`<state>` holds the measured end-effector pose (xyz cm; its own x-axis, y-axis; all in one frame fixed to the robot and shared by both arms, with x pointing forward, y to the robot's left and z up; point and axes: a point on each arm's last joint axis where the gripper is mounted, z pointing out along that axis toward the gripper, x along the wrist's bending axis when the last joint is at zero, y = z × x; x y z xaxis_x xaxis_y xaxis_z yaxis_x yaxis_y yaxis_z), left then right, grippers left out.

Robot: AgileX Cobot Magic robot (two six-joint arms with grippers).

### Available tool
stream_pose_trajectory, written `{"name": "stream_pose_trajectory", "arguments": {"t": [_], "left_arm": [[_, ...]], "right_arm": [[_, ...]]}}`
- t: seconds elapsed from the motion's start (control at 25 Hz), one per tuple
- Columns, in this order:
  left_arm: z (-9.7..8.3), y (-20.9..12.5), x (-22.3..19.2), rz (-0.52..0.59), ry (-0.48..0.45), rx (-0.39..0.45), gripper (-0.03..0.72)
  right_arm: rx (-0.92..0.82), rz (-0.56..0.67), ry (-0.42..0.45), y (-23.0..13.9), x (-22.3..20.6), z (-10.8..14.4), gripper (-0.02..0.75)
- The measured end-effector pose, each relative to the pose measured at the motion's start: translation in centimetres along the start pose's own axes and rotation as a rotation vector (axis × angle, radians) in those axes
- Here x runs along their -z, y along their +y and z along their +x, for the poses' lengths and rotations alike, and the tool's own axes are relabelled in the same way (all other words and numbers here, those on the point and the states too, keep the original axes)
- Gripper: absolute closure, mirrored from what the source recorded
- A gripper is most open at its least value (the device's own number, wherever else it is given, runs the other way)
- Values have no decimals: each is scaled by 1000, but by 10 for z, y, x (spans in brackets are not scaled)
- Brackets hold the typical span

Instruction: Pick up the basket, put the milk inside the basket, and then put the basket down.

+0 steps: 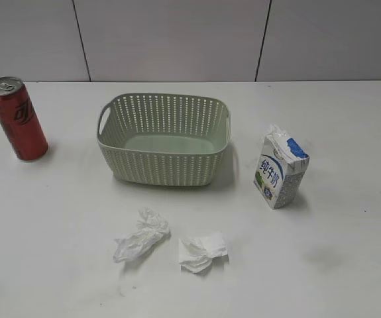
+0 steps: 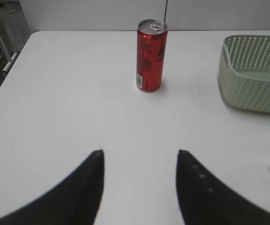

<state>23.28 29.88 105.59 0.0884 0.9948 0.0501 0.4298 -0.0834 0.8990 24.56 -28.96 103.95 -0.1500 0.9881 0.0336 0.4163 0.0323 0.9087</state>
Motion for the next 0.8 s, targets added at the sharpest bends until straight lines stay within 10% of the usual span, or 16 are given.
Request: {"name": "stream_pose_trajectory", "arguments": {"t": [0.16,0.6,0.8], "left_arm": [[1,8,-9,54,-3,2,73],[5,105,-64,-45,-40,49,56],[-3,165,-120,86,-120,35,57]], "right_arm": [[0,0,0,0,0,0,148],[0,0,0,0,0,0,148],[0,0,0,0,0,0,148]]}}
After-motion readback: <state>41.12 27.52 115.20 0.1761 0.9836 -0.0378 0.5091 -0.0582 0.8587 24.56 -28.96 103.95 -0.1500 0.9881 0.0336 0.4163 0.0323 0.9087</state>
